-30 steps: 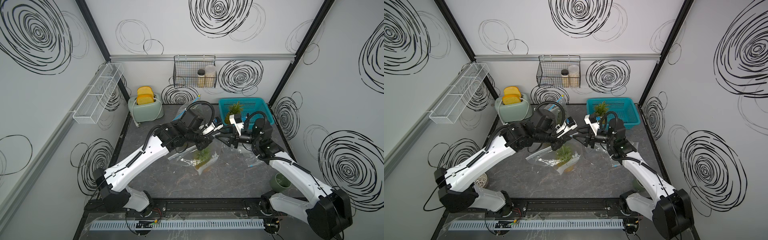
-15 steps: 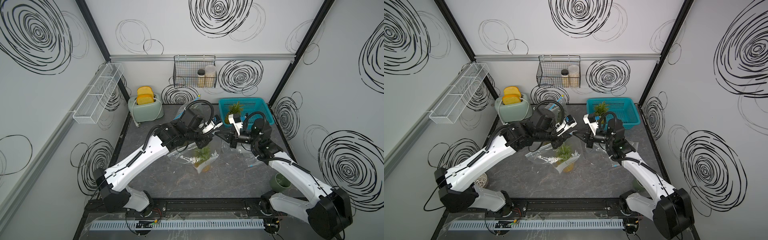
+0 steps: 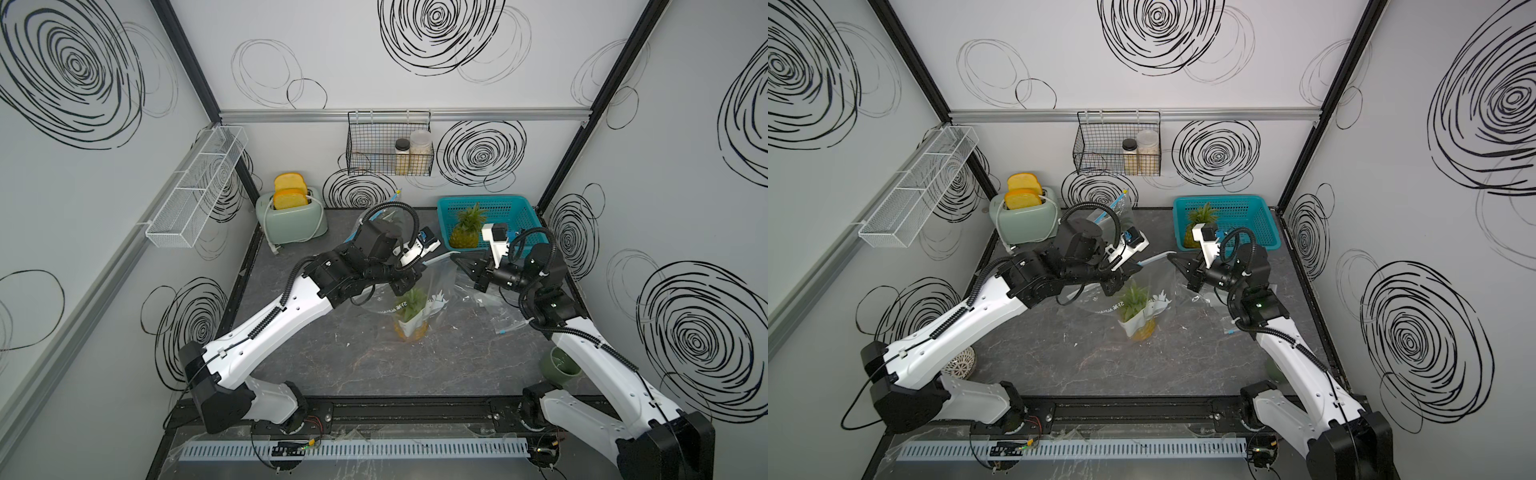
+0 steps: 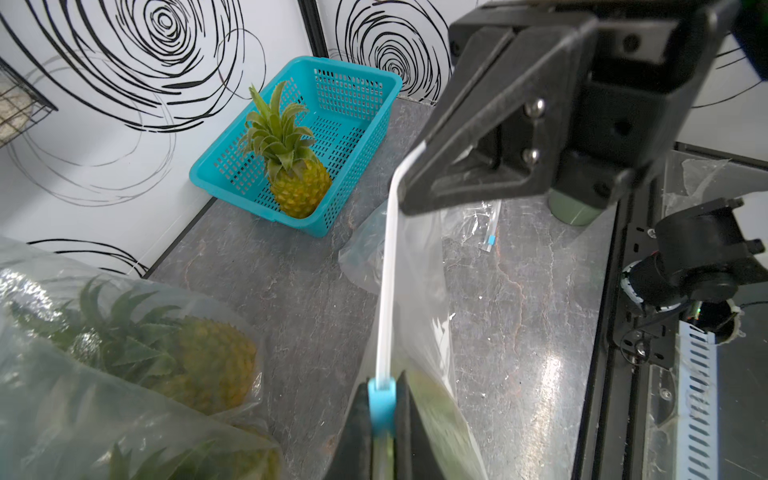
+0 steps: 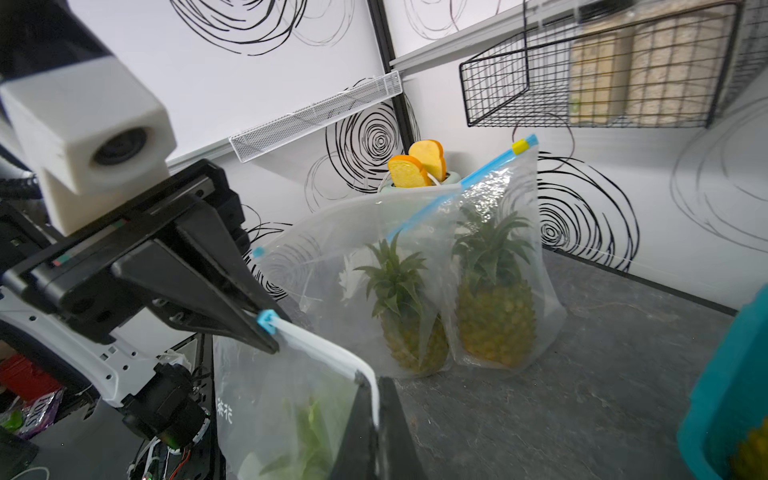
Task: Open the zip-top bag and take out the pineapple
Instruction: Unzip the zipper on the zipper food storage bag.
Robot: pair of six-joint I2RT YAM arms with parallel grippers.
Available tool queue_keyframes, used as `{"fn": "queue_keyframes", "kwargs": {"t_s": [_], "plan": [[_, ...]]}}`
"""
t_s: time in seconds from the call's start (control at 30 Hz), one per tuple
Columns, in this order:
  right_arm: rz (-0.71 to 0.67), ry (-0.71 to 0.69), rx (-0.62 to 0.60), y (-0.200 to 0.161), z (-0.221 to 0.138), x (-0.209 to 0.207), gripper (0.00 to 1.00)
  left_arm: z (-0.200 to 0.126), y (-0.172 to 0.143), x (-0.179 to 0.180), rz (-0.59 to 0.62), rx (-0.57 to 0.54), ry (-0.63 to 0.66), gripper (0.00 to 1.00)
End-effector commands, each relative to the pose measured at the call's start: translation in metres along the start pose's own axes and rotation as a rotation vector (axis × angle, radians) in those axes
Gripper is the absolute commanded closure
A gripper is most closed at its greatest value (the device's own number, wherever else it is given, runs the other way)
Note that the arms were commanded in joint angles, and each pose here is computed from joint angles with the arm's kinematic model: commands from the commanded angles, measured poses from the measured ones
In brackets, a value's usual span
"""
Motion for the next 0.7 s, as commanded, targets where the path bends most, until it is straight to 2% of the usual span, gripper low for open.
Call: {"fn": "queue_keyframes", "kwargs": {"t_s": [0.0, 0.27, 0.47, 0.63, 0.67], "plan": [[0.016, -0.281, -0.140, 0.021, -0.028, -0.046, 1.00, -0.042, -0.036, 0.009, -0.073, 0.145, 0.095, 0.98], [0.039, -0.332, -0.146, 0.019, -0.040, -0.068, 1.00, -0.074, -0.061, 0.007, -0.150, 0.218, 0.169, 0.98], [0.049, -0.331, -0.141, 0.018, -0.039, -0.076, 1.00, -0.092, -0.076, 0.000, -0.214, 0.218, 0.188, 0.97], [0.051, -0.288, -0.128, 0.021, -0.033, -0.074, 1.00, -0.093, -0.083, -0.006, -0.241, 0.207, 0.175, 0.98], [0.051, -0.275, -0.122, 0.020, -0.032, -0.074, 1.00, -0.092, -0.084, -0.006, -0.244, 0.203, 0.170, 0.93]]}}
Point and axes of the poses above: each gripper's point midway between its finger pads, its own z axis out along the fingers, its own x axis along the line the jaws close on, y = z × x, the point moved 5 cm from there along -z, back along the fingers, and after that the axes turned 7 degrees about z, right-handed, at the moved point
